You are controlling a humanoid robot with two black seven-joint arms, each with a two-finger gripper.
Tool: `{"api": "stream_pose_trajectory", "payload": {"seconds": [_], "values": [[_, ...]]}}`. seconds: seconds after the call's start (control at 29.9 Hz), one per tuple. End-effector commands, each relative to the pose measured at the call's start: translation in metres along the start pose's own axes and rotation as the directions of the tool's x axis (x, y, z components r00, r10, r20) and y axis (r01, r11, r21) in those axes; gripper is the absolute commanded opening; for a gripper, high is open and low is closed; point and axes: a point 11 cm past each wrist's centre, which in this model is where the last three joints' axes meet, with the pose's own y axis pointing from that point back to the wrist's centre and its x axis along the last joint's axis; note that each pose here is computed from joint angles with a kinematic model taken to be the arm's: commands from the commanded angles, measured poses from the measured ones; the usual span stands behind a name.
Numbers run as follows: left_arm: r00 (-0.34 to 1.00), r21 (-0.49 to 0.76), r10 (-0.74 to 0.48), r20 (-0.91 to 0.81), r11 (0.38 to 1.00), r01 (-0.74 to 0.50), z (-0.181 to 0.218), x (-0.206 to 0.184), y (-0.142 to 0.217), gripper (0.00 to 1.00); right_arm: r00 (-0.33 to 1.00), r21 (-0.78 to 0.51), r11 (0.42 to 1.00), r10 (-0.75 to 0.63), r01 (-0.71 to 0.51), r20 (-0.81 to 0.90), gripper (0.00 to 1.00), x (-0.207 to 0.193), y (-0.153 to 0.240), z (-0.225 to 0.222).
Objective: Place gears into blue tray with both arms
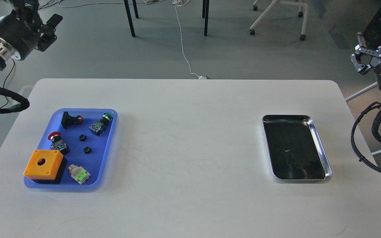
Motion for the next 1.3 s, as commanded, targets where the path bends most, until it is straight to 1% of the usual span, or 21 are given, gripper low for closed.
{"api": "stream_pose_trajectory", "payload": {"seconds": [0.0, 0.07, 0.17, 0.3, 0.37, 0.5, 0.6, 0.7, 0.8, 0.94, 1.07, 1.27], "values": [[0.969, -0.051, 0.073, -0.236, 0.995, -0.087, -0.018, -0.007, -0.018, 0.98, 0.999, 0.041, 0.998, -0.038, 0.037, 0.021, 0.99, -0.016, -0.015, -0.011], [0.944, -0.062, 0.081, -0.321, 0.992, -0.107, -0.026, -0.009, -0.021, 0.98, 0.997, 0.046, 0.997, -0.067, 0.065, 0.038, 0.99, -0.022, -0.017, -0.011], [0.921, -0.045, 0.09, -0.38, 0.992, -0.116, -0.037, -0.01, -0.024, 0.98, 0.993, 0.063, 0.994, -0.091, 0.087, 0.073, 0.99, -0.026, -0.02, -0.011], [0.874, -0.078, 0.082, -0.479, 0.988, -0.135, -0.037, -0.013, -0.028, 0.98, 0.991, 0.082, 0.994, -0.074, 0.065, 0.112, 0.99, -0.028, -0.024, -0.003], [0.839, -0.087, 0.08, -0.539, 0.985, -0.149, -0.04, -0.018, -0.029, 0.98, 0.987, 0.029, 0.999, -0.043, 0.039, 0.156, 0.99, -0.027, -0.023, 0.018], [0.793, -0.051, 0.107, -0.6, 0.984, -0.172, -0.056, -0.019, -0.025, 0.98, 0.97, -0.06, 0.998, 0.02, -0.006, 0.243, 1.0, -0.025, -0.02, 0.05], [0.739, -0.025, 0.123, -0.662, 0.982, -0.186, -0.07, -0.024, -0.023, 0.98, 0.962, -0.075, 0.997, 0.03, -0.01, 0.27, 1.0, -0.027, -0.018, 0.06], [0.678, -0.025, 0.105, -0.727, 0.983, -0.18, -0.087, -0.032, -0.016, 0.98, 0.956, -0.087, 0.996, 0.019, 0.007, 0.294, 1.0, -0.033, -0.016, 0.07], [0.648, 0.001, 0.11, -0.753, 0.986, -0.167, -0.106, -0.046, -0.011, 0.98, 0.947, -0.095, 0.995, 0.03, 0.001, 0.319, 1.0, -0.037, -0.014, 0.08], [0.646, 0.027, 0.13, -0.752, 0.986, -0.168, -0.116, -0.053, -0.009, 0.98, 0.936, -0.096, 0.995, 0.049, -0.016, 0.348, 1.0, -0.042, -0.014, 0.09], [0.652, 0.049, 0.163, -0.741, 0.981, -0.189, -0.117, -0.048, -0.007, 0.98, 0.941, -0.114, 0.992, 0.089, -0.054, 0.327, 1.0, -0.034, -0.012, 0.093], [0.658, 0.051, 0.163, -0.736, 0.981, -0.185, -0.118, -0.048, -0.007, 0.98, 0.943, -0.122, 0.992, 0.077, -0.039, 0.323, 1.0, -0.039, -0.013, 0.095]]}}
